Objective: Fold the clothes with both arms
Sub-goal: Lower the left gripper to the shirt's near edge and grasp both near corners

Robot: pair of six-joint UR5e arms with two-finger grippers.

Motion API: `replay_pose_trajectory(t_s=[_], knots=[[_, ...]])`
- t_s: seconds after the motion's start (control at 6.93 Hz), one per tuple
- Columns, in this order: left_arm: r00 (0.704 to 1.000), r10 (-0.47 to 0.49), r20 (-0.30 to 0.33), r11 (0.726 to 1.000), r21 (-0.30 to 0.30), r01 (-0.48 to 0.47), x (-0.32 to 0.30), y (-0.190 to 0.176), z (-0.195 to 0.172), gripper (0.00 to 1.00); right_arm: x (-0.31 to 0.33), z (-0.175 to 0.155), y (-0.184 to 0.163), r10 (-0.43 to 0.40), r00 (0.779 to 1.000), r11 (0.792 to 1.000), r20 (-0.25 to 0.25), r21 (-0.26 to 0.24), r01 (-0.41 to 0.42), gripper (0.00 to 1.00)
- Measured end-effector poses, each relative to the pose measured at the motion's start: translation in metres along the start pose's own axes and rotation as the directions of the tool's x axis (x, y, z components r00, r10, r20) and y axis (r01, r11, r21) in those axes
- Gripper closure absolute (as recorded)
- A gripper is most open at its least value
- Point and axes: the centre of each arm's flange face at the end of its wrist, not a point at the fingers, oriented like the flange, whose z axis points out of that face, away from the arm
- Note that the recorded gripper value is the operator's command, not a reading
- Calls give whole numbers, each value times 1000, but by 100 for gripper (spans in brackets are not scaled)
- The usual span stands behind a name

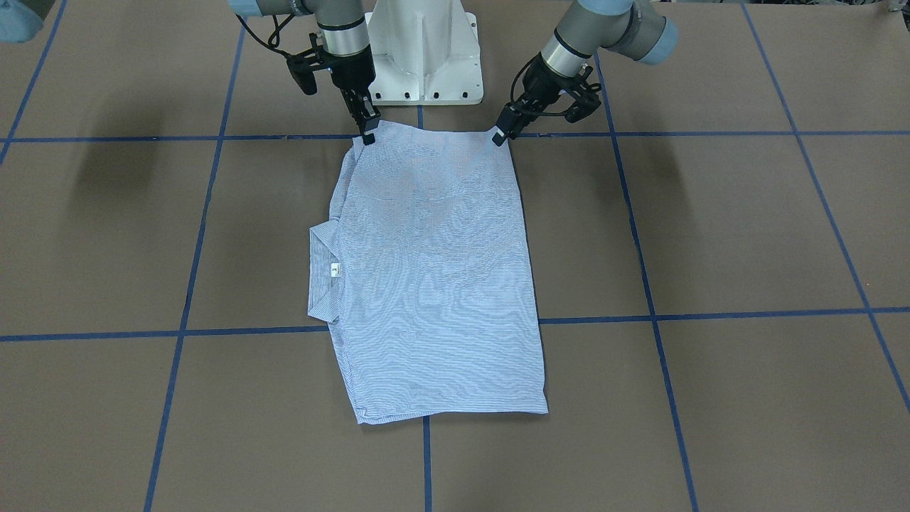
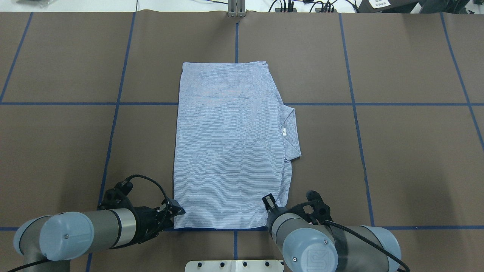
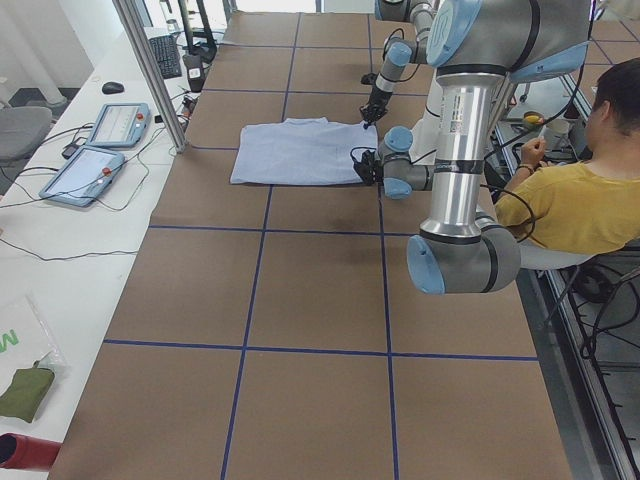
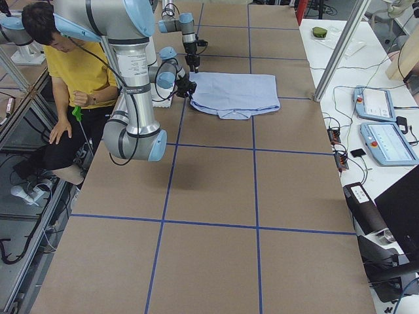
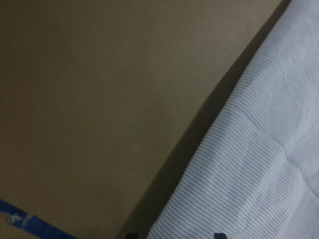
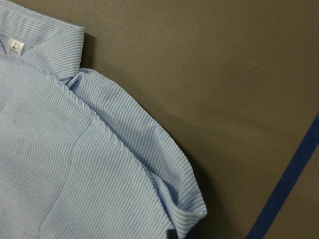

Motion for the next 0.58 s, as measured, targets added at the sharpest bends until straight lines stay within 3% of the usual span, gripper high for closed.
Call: replay_pose_trajectory(t_s=[0.14, 0.58], knots=[[1000, -10, 6, 1000, -7, 10, -4, 6, 2, 100, 0, 0, 0, 0, 1000, 1000, 0, 0, 0, 100], [1000, -22, 8, 1000, -14, 22, -6, 10, 2, 100, -1, -1, -1, 1, 1000, 1000, 1, 0, -1, 100]])
